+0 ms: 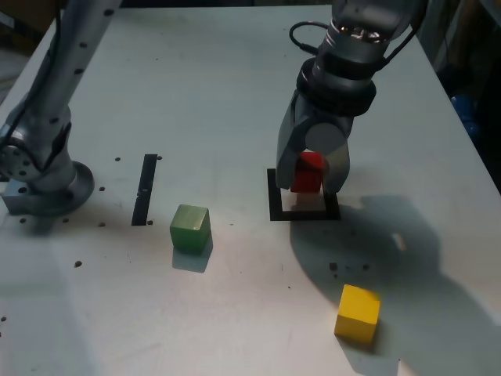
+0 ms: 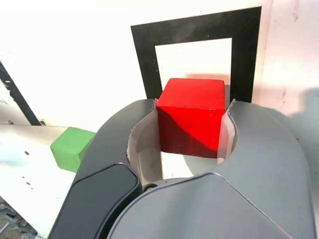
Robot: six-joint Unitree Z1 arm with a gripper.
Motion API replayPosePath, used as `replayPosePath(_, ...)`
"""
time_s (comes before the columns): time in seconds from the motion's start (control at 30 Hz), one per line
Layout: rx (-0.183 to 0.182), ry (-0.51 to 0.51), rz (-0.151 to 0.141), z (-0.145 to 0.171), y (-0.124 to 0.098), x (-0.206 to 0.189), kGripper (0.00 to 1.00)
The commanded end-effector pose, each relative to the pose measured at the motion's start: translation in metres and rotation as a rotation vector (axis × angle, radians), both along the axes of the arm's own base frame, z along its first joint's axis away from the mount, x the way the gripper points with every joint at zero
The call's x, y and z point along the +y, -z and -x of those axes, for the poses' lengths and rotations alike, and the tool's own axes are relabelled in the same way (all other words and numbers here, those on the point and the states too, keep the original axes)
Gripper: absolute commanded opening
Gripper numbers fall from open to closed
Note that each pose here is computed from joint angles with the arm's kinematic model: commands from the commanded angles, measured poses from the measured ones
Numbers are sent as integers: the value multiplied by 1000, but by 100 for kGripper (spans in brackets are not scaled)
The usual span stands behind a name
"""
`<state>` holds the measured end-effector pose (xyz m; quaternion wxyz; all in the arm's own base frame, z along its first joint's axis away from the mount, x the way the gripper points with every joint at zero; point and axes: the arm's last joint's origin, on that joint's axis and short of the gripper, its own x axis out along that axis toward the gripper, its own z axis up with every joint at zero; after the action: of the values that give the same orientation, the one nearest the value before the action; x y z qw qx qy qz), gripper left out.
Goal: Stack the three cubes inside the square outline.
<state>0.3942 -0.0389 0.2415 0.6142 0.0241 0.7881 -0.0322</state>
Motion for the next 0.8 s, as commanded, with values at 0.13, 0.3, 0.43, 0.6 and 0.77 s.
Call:
replayPosePath(0.13, -9, -3, 9, 9, 1, 0, 38)
replayPosePath(0.3, -14, 0, 12, 9, 5, 0, 43)
replayPosePath(0.43, -29, 10, 25, 9, 9, -1, 76)
replayPosePath(0.6, -36, 14, 35, 9, 13, -1, 99)
replayPosePath(0.77, -37, 14, 31, 12, 13, -1, 99)
